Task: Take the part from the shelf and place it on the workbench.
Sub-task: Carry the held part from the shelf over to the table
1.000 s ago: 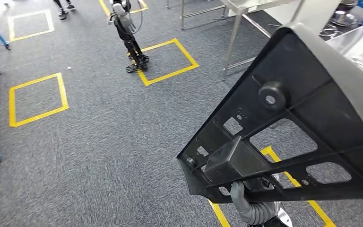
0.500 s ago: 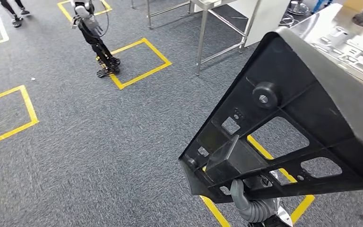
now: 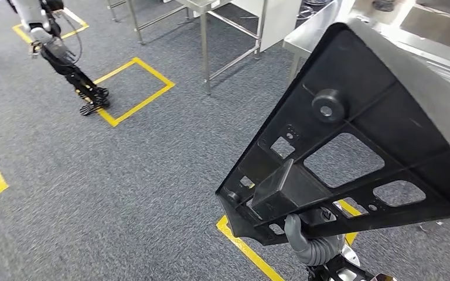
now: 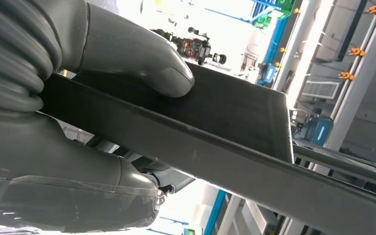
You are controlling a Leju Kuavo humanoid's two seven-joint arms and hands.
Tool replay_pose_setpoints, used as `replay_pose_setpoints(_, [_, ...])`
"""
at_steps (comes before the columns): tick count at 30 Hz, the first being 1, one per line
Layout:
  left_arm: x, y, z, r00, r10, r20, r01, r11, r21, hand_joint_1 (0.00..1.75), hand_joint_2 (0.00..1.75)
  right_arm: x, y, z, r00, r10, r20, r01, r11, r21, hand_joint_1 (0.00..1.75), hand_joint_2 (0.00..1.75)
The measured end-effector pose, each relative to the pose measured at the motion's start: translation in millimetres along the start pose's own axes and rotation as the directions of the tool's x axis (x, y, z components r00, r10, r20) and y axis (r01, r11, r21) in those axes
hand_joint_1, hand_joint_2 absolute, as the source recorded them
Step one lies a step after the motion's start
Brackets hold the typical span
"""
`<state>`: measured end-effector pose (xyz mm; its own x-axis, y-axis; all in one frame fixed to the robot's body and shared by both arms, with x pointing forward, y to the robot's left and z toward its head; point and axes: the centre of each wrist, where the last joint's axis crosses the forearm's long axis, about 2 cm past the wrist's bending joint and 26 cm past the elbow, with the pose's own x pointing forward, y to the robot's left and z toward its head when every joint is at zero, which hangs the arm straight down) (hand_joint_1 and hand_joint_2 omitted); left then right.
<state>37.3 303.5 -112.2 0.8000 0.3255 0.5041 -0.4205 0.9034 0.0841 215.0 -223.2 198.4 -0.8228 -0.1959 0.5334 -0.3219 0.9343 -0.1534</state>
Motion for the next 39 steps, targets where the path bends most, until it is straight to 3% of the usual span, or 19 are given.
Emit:
replay_pose_setpoints(23, [3.7,1.6,-1.9,1.0,-0.006,0.017,0.006,1.0,-0.001,0.0,1.75,-0.2,3.2,4.2,0.998,-0.059,-0.018,0.059,0.998,-0.013,1.75,1.75])
replay_pose_setpoints(39, [-0.4,3.7,-0.3,0.999,-0.037,-0.04,0.036,0.999,-0.027,0.0,1.75,-1.7,3.5,6.1,0.996,-0.089,-0.029,0.088,0.996,-0.02,1.75,1.75])
